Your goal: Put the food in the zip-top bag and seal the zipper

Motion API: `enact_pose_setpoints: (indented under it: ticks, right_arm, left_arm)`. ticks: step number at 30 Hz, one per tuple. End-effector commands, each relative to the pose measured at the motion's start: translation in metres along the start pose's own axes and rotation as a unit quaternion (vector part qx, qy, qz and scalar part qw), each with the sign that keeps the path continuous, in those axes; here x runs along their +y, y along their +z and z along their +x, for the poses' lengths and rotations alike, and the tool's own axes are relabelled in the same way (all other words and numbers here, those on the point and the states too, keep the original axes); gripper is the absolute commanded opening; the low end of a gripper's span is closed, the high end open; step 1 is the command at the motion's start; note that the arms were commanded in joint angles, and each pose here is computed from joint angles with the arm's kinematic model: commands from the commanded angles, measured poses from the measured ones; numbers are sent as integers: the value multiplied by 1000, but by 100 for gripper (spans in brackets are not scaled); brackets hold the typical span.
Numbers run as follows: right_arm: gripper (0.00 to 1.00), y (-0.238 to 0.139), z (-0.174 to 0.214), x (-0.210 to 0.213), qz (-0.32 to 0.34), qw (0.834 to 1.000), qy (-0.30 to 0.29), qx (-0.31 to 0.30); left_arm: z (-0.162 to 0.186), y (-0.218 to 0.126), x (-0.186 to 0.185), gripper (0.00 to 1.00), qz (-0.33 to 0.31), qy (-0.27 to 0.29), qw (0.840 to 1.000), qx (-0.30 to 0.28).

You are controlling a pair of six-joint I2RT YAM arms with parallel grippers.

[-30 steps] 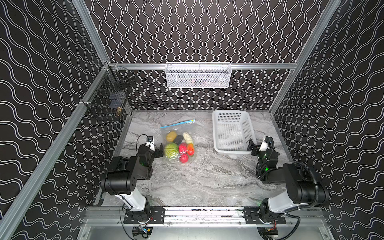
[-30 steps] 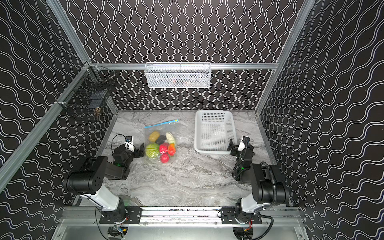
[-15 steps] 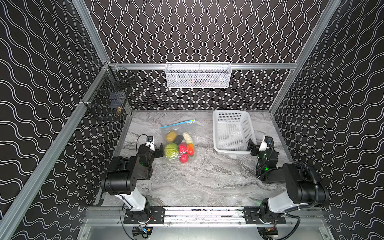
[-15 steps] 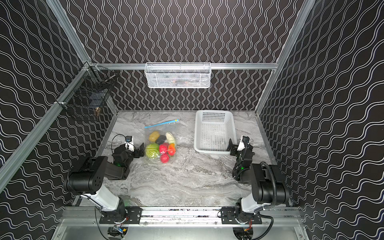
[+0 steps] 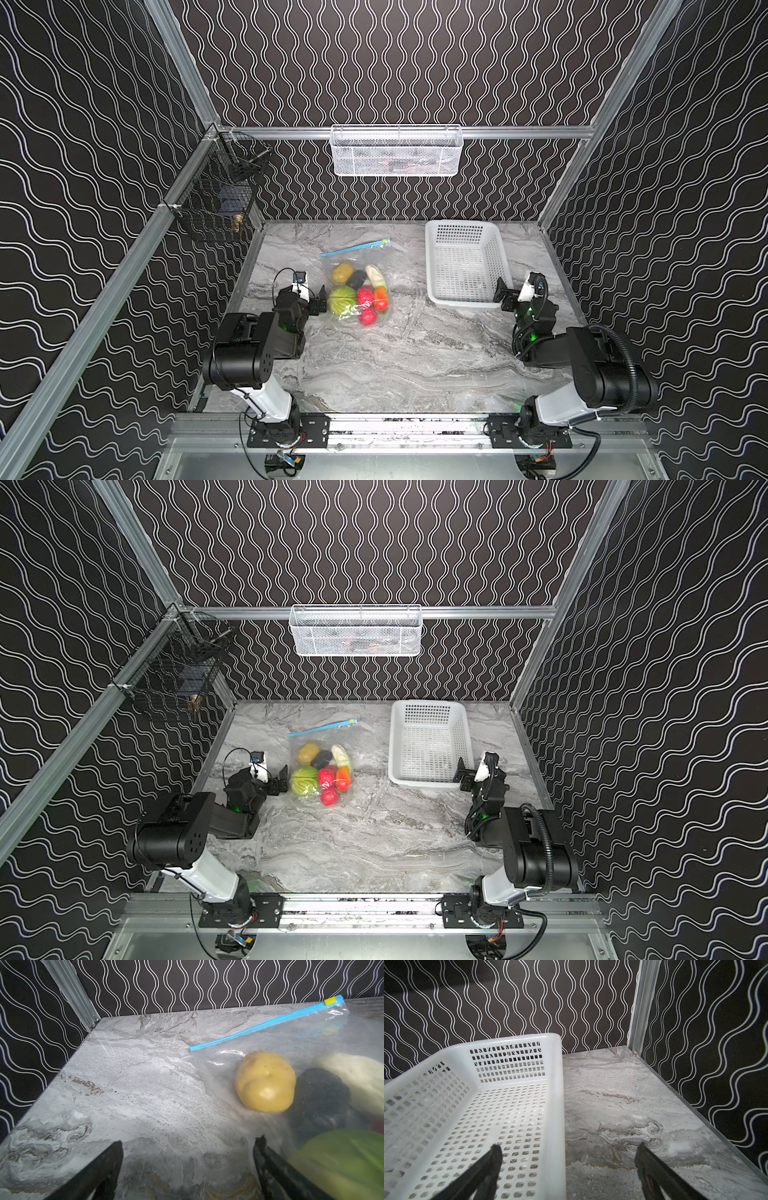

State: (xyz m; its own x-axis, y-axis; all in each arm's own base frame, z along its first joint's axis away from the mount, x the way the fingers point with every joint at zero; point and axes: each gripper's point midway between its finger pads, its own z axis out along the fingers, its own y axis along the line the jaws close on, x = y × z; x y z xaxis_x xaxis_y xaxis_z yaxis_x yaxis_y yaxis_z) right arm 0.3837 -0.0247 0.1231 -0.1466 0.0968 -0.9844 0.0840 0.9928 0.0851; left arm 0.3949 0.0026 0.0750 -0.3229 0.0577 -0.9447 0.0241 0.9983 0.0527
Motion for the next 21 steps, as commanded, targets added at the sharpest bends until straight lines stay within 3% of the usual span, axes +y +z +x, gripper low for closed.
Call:
enact_pose_setpoints:
  ticks: [1,21]
  right_arm:
    - [99,0,6,0,0,1000,-8,12]
    - [99,1,7,0,-1,1000,-8,15]
  left_arm:
    - [-2,1,1,99,-2,0,1000,-4]
    - [-2,1,1,99,-2,1,1000,-3]
